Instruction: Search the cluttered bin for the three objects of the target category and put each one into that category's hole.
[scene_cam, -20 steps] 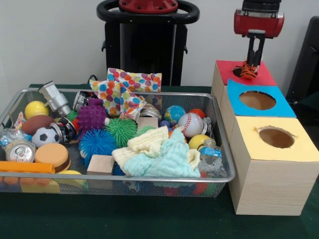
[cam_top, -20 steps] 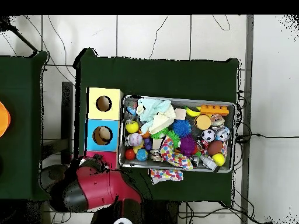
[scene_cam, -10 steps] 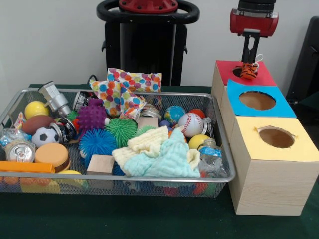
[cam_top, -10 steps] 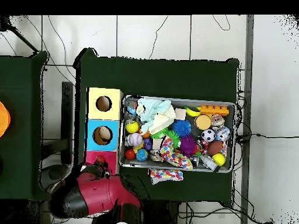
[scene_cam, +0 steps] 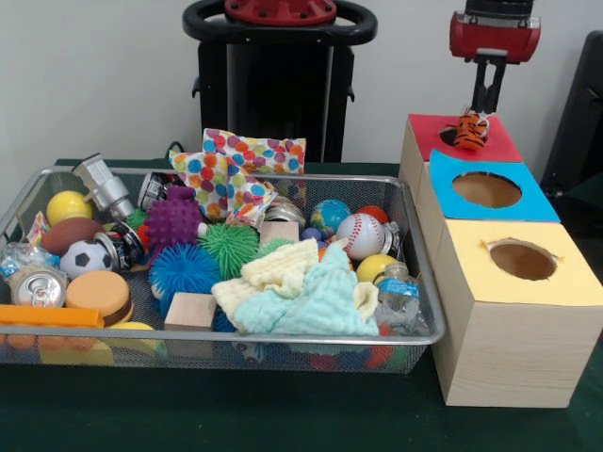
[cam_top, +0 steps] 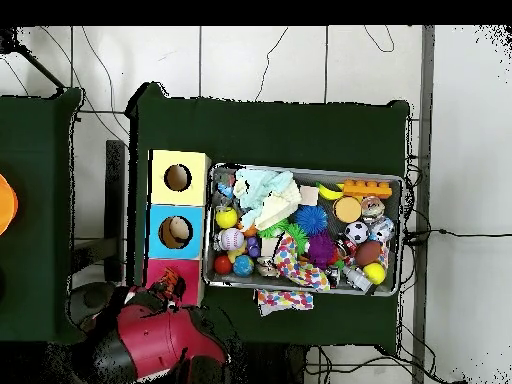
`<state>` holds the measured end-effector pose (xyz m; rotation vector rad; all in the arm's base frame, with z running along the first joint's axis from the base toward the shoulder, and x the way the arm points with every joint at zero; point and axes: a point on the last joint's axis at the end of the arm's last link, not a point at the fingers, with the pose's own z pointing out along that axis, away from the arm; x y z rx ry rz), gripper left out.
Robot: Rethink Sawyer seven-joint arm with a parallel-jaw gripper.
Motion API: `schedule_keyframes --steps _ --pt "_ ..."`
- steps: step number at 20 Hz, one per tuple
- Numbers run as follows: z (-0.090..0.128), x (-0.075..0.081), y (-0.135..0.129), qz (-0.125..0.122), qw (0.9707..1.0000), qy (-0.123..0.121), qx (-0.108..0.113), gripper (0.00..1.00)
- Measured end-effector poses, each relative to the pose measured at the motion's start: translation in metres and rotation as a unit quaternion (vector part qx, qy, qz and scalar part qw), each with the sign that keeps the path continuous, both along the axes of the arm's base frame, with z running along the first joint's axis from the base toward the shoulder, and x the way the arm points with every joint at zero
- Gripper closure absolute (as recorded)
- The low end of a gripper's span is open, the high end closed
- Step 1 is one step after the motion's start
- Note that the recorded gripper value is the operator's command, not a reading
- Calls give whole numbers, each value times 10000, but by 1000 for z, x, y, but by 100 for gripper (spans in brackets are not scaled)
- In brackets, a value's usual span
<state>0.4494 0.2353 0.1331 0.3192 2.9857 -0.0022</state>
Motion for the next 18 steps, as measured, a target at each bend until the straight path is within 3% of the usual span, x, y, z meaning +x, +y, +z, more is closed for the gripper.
schedule_keyframes --steps 10,18 --pt "1 -2 4 49 10000 -10 2 100" --pt "-15 -8 2 31 9998 174 -33 100"
